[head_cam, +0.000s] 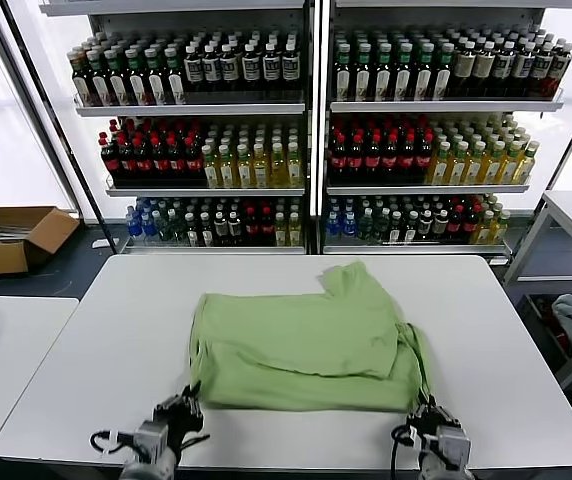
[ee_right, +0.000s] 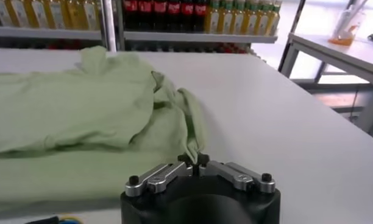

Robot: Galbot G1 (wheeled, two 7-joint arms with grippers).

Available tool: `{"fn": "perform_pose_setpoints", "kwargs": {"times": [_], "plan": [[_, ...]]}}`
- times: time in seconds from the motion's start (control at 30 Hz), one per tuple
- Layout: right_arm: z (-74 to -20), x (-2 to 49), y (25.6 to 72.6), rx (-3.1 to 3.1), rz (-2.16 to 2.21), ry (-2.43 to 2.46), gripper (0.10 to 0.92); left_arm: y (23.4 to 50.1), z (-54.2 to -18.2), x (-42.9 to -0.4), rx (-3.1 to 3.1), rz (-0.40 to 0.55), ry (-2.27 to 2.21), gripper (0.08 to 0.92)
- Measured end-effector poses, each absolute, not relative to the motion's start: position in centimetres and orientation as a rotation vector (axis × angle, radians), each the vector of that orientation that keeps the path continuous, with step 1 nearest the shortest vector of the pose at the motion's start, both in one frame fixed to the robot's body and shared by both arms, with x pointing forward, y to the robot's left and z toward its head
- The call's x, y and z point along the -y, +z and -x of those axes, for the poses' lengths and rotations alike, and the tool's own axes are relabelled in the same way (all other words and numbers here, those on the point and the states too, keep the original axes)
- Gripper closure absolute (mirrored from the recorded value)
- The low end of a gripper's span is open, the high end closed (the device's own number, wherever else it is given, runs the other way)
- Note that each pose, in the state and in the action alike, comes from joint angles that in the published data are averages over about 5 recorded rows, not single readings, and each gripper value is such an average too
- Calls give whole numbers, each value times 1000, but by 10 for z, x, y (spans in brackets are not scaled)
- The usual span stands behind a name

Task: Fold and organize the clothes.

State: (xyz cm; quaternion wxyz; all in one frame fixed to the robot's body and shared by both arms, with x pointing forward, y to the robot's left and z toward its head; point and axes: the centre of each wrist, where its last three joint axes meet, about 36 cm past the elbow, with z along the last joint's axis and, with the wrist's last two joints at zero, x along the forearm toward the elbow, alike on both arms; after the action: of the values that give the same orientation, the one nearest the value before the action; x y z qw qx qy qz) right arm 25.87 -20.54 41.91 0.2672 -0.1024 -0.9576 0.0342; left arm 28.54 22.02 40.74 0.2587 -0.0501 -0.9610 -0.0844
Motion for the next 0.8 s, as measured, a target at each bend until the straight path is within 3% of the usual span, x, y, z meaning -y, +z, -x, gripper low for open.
{"fn": "perform_pose_setpoints", "kwargs": {"times": [0.23,0.53,0.8], "plan": [[-246,207,435,2621,278,73,690,415,-252,-213,2584,145,-213,865],[-263,226,473,2770,299,17,430,450,-241,-199,2714,196,-91,615],[-332,257,483,2875,208,-18,221,472,-273,-208,2878,237,-90,381]]}}
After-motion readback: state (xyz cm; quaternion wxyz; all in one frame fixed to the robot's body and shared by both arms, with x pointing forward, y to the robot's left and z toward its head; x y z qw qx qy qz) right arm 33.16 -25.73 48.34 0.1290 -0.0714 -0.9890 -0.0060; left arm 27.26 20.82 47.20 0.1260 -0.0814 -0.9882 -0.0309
